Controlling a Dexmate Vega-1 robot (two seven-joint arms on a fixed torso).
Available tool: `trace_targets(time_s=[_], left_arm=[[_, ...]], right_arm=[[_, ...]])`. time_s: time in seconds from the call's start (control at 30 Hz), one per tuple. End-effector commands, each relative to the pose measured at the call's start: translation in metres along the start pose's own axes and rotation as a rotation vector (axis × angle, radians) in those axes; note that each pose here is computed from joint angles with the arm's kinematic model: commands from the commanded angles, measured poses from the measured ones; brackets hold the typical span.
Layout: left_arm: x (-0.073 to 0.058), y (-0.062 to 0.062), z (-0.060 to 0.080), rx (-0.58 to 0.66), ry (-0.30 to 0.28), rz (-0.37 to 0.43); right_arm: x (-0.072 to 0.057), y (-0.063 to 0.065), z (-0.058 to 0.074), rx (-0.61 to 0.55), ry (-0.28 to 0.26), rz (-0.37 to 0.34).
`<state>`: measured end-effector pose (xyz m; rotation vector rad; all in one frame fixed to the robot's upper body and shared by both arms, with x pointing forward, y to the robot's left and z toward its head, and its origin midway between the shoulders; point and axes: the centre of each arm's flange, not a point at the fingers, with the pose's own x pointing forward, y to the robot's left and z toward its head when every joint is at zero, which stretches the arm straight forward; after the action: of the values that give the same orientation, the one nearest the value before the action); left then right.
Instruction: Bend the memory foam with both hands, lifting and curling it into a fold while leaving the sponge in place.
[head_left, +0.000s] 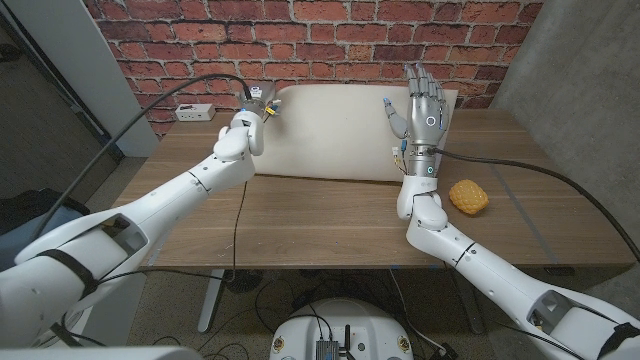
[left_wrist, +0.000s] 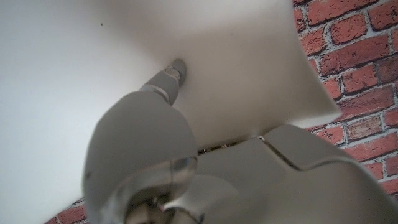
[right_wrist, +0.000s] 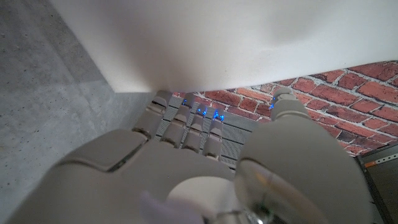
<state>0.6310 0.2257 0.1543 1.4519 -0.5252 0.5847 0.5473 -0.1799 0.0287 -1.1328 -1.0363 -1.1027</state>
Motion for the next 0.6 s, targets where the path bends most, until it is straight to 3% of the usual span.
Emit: trace_targets(time_s=[0.03, 0.27, 0.6], left_arm=[[0.005, -0.002, 0.015, 0.028, 0.053, 0.016], [0.006, -0.002, 0.022, 0.033, 0.056, 0.011], [0.006, -0.001, 0.03, 0.035, 0.063, 0.011]], right_arm=[[-0.026, -0.021, 0.029, -0.103, -0.267, -0.235], [-0.034, -0.034, 0.037, -0.096, -0.336, -0.266], [-0.044, -0.049, 0.041, -0.078, -0.362, -0.283]])
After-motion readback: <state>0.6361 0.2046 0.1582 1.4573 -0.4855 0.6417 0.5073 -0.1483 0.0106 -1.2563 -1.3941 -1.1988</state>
